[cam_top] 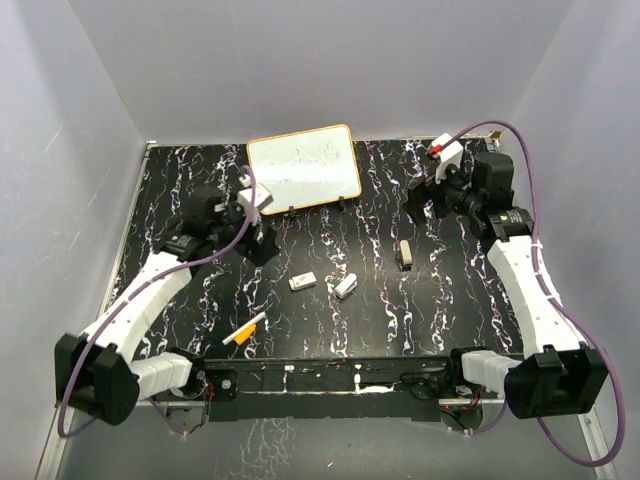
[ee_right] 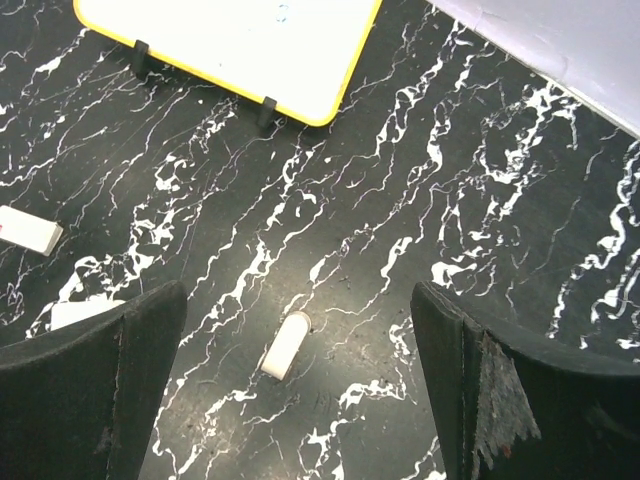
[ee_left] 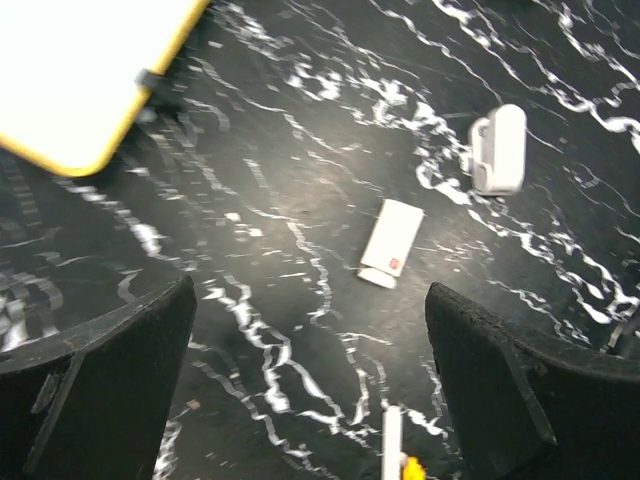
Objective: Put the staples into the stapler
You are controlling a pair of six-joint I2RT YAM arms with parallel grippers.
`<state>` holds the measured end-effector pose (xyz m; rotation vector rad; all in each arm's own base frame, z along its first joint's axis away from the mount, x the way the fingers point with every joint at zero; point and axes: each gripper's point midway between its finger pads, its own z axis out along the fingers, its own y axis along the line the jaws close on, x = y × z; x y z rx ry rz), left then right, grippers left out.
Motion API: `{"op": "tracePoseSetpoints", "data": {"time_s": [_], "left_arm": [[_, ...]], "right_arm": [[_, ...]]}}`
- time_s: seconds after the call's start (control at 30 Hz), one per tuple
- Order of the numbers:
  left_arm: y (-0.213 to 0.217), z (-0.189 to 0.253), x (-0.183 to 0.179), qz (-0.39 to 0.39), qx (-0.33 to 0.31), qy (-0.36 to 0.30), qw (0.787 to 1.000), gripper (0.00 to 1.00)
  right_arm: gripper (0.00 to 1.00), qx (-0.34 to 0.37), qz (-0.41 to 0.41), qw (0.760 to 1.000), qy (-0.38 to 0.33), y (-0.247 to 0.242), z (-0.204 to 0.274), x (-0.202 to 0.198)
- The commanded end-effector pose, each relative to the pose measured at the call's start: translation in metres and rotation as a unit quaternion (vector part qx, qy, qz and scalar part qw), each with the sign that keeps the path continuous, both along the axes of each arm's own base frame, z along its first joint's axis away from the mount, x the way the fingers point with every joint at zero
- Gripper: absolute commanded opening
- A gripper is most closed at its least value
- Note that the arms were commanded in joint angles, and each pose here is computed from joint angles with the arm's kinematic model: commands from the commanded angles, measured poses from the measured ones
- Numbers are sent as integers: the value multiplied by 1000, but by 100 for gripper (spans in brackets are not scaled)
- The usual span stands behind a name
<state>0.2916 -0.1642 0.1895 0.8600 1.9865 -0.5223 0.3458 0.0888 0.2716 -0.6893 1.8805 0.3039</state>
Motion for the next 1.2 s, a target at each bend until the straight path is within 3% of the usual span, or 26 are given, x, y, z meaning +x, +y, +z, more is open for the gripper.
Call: {"op": "tracePoseSetpoints", "data": {"time_s": [0.0,0.23,0.5,1.03,1.17], "left_arm": [[-47,-13,-13,-52,-6,51,997,95],[-122,-53,-39,-119,36,117,985,92],[-193,-92,-43,-146,78,102,981,85],[-219,-127,-32,-157,122,94,975,47],[-219,-129,-34,-161,124,102,974,45]], "right_arm": [[98,29,-4,1000,-5,7,-17,24],[98,71,-18,997,29,7,-54,26],[98,77,-51,995,26,-12,-66,23],[99,93,-54,994,38,-23,-73,18],[98,94,-52,993,45,-22,-76,18]]}}
